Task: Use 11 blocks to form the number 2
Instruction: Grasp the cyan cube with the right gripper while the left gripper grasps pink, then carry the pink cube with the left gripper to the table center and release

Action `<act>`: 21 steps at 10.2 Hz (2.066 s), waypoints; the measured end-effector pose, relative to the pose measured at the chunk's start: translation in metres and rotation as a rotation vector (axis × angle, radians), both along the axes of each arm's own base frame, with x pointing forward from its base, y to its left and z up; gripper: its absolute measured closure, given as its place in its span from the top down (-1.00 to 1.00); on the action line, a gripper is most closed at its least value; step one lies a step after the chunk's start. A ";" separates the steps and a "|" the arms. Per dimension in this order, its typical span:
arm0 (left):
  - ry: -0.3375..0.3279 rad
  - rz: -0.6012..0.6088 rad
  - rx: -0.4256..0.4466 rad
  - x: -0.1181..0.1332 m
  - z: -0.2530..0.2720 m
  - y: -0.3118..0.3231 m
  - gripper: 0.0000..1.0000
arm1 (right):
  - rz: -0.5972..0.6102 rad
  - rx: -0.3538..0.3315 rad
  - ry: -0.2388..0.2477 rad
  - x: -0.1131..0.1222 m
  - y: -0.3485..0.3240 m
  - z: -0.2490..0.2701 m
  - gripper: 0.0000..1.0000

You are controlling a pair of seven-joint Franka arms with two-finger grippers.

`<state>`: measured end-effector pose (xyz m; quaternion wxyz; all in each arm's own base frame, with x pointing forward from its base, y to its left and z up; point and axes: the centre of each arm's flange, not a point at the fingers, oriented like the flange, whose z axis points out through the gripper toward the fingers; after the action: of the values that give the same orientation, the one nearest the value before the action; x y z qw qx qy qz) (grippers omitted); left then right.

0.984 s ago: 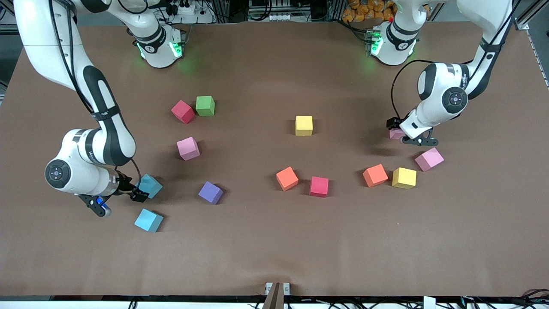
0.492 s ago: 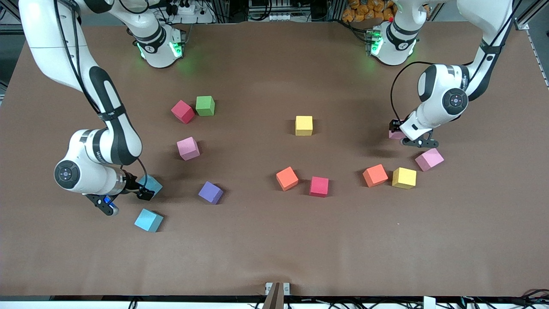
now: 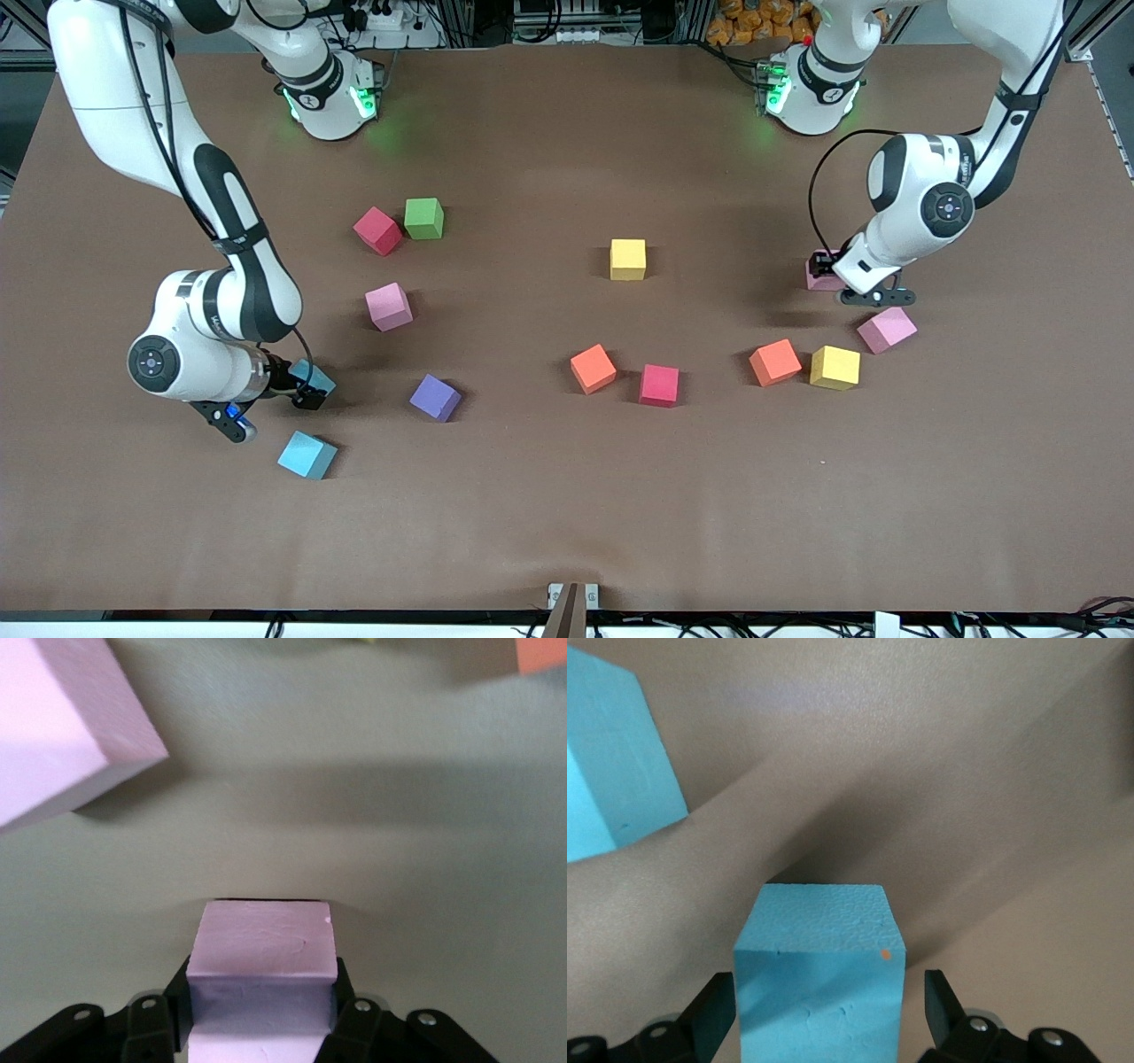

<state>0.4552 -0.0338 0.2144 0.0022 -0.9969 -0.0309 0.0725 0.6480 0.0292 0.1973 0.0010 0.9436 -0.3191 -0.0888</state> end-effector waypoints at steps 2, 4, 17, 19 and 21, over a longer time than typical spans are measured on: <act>-0.044 0.136 0.015 0.011 0.018 -0.013 0.21 | 0.009 0.000 0.010 -0.003 0.004 -0.005 0.75; -0.063 0.304 0.029 0.007 0.029 -0.067 0.19 | 0.019 0.001 0.013 -0.004 0.005 -0.006 0.19; -0.024 0.093 -0.057 -0.188 0.127 -0.541 0.19 | 0.345 0.048 -0.158 -0.013 -0.019 0.123 0.07; -0.034 0.037 -0.055 -0.194 0.087 -0.590 0.19 | 0.347 0.044 -0.186 -0.024 -0.029 0.148 0.07; -0.068 -0.059 -0.024 -0.219 0.051 -0.619 0.19 | 0.359 0.039 -0.218 -0.032 -0.041 0.172 0.07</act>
<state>0.2366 -0.6528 0.2658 -0.0085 -0.9992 -0.0006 0.0388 0.6160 -0.0114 0.3695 -0.0361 0.9891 -0.1424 0.0094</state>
